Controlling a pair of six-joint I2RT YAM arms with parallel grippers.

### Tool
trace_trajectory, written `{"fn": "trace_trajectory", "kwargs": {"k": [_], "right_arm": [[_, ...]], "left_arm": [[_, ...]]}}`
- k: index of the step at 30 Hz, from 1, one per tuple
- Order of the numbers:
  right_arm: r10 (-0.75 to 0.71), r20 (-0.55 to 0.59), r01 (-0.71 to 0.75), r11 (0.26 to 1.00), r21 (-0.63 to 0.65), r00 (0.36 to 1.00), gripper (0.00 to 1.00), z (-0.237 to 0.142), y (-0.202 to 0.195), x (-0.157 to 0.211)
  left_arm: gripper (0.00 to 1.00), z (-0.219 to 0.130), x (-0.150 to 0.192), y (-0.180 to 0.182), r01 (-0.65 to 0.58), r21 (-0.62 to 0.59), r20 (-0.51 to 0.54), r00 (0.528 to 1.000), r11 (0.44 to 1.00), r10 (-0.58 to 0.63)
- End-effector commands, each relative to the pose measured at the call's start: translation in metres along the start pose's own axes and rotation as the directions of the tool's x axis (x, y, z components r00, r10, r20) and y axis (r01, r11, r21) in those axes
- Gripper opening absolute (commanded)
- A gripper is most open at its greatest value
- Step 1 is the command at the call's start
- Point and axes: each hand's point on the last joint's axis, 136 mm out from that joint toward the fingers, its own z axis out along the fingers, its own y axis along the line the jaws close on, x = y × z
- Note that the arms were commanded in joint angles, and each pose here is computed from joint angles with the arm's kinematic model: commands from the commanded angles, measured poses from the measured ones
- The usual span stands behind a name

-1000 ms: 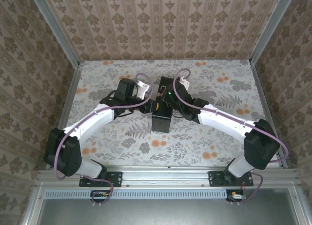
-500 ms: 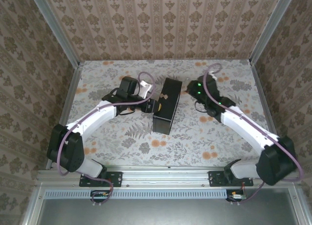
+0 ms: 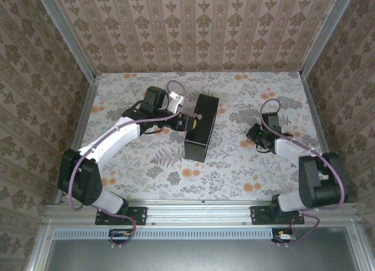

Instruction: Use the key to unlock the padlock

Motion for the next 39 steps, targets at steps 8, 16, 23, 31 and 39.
{"fn": "trace_trajectory", "kwargs": {"k": [8,16,23,31,39], "right_arm": [[-0.143,0.036,0.145,0.988,-0.056,0.989,0.42,-0.013,0.023,-0.022],[-0.235,0.001,0.226,0.932,-0.283,0.972,0.16,-0.024,0.089,0.003],[-0.270,-0.073,0.202,0.849,-0.488,0.960,0.02,-0.004,0.170,0.059],[-0.320,-0.106,0.213,0.810,-0.547,0.941,0.00,0.013,0.217,0.101],[-0.398,-0.141,0.250,0.774,-0.581,0.906,0.00,0.038,0.272,0.147]], "left_arm": [[0.48,-0.020,-0.007,0.030,0.060,-0.145,0.048,0.997,0.988,-0.054],[0.46,0.000,0.005,0.033,0.123,-0.068,0.030,0.992,0.990,-0.122],[0.46,0.007,0.011,0.026,0.206,0.055,0.063,0.976,0.977,-0.209],[0.45,0.008,0.018,0.031,0.239,0.040,0.067,0.968,0.970,-0.241],[0.45,-0.032,0.010,0.051,0.193,-0.178,0.117,0.978,0.965,-0.174]]}}
